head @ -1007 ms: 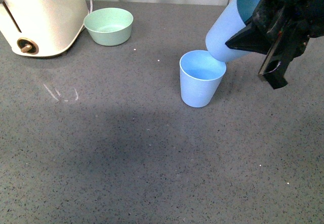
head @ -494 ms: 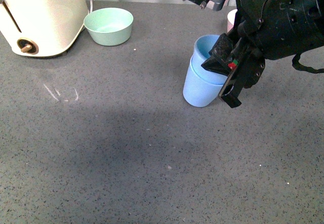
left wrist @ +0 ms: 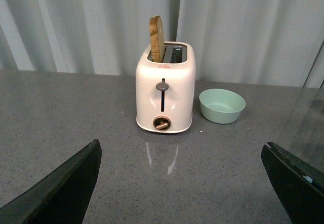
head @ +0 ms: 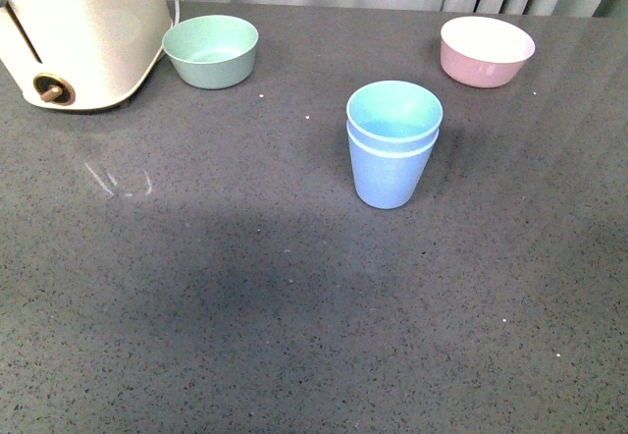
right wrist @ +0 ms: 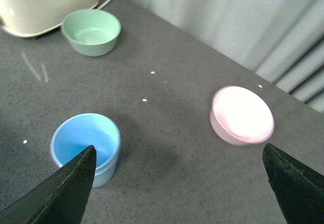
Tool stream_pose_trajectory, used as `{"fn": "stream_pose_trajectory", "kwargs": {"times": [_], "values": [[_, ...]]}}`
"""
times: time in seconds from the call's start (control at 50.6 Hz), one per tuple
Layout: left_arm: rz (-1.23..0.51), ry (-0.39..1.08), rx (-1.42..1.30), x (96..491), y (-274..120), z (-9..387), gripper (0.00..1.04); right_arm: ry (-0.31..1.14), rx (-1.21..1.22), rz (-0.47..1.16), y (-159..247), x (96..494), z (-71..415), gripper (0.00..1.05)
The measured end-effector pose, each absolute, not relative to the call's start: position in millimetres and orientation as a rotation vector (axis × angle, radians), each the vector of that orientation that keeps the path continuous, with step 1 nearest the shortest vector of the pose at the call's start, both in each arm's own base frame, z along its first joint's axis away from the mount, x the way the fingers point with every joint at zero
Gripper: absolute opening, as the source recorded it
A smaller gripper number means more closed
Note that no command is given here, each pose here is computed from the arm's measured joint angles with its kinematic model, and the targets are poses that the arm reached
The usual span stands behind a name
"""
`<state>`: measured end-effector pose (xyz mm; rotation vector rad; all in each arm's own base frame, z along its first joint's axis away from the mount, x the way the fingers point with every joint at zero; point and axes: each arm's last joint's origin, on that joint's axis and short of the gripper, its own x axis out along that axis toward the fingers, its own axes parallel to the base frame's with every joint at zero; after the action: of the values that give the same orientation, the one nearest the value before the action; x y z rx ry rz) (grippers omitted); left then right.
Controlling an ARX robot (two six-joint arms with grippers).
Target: Stack blue cups with both arms
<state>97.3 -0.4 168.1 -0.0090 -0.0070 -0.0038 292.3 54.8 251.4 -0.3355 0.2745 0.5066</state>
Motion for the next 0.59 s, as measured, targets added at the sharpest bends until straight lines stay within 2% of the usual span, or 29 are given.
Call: {"fn": "stream_pose_trajectory", "kwargs": {"times": [0.079,0.138,0.197,0.316,0.434,0.533,0.592], "values": [[-0.004,-0.007,-0.009,97,0,168,0.96,0.127,-0.226,0.174,40,275,249,0.82],[-0.004,-0.007,-0.009,97,0,168,0.96,0.049,-0.144,0.054,34,264,243,0.73],[-0.004,-0.007,-0.009,97,0,168,0.96,0.012,-0.102,0.017,30,255,238,0.66],[-0.004,-0.007,-0.009,97,0,168,0.96,0.007,-0.032,0.009,21,226,216,0.38],[-0.004,-0.007,-0.009,97,0,168,0.96,0.01,-0.017,0.005,16,209,205,0.17],[-0.004,-0.007,-0.009,97,0,168,0.96,0.011,-0.015,0.0,13,198,199,0.02],[-0.004,-0.007,-0.009,97,0,168,0.96,0.008,-0.013,0.007,10,192,196,0.02]]}}
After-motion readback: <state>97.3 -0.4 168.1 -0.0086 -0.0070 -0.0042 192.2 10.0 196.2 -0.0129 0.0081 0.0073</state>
